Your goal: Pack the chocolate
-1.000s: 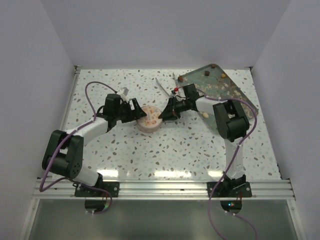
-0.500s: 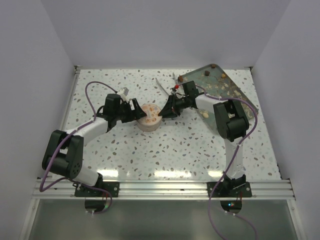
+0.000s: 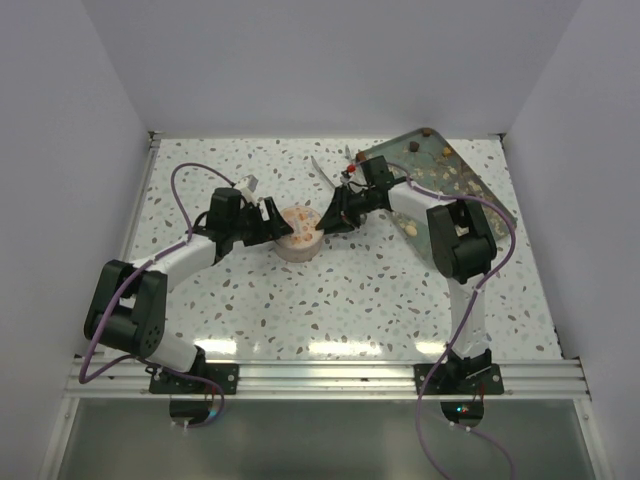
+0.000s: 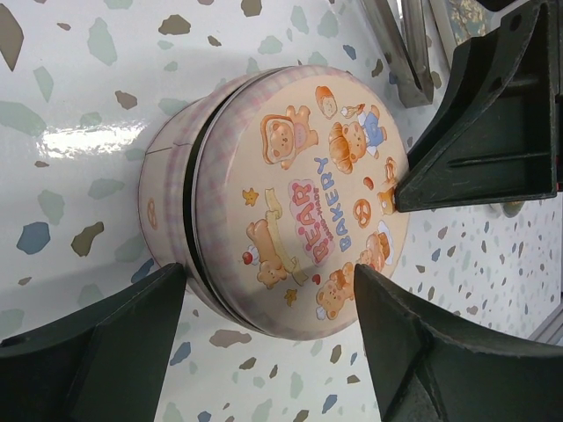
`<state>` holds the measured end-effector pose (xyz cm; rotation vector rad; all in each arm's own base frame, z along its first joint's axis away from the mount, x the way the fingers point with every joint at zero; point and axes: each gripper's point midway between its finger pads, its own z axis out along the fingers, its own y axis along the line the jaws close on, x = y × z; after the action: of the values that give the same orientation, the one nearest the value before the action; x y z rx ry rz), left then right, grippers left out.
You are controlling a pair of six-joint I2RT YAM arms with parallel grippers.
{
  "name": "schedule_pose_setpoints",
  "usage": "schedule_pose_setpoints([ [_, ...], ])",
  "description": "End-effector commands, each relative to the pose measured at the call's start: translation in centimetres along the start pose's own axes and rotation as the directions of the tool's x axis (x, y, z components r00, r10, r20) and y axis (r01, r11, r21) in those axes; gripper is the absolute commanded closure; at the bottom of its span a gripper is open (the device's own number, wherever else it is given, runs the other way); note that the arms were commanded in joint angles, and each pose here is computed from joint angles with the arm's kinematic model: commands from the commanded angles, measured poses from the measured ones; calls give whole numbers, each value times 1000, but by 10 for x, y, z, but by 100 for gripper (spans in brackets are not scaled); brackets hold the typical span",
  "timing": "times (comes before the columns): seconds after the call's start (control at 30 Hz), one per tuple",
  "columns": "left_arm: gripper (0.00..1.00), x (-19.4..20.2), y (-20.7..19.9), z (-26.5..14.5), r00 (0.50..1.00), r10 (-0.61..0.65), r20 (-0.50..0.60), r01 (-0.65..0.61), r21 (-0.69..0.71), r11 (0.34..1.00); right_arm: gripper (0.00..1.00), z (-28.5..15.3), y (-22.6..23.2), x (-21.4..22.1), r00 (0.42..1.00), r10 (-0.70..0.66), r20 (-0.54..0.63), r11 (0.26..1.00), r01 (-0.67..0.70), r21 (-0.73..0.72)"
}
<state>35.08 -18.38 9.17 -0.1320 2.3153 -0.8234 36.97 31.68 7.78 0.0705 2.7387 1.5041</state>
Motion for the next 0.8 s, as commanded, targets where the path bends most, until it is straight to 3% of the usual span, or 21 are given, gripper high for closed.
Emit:
schedule_pose_setpoints([
  [0.0,18,2,-16,-1,999,34,-14,-32,69,997,69,12,-14,2,1000,-25,-4,995,26,96],
  [0.4,22,4,-17,1,999,37,-21,-36,78,996,67,15,-6,3,998,-61,-17,992,62,111],
  [0.77,34,11,-14,4,999,31,-34,-28,73,997,65,15,-3,4,997,-76,-21,990,78,122],
])
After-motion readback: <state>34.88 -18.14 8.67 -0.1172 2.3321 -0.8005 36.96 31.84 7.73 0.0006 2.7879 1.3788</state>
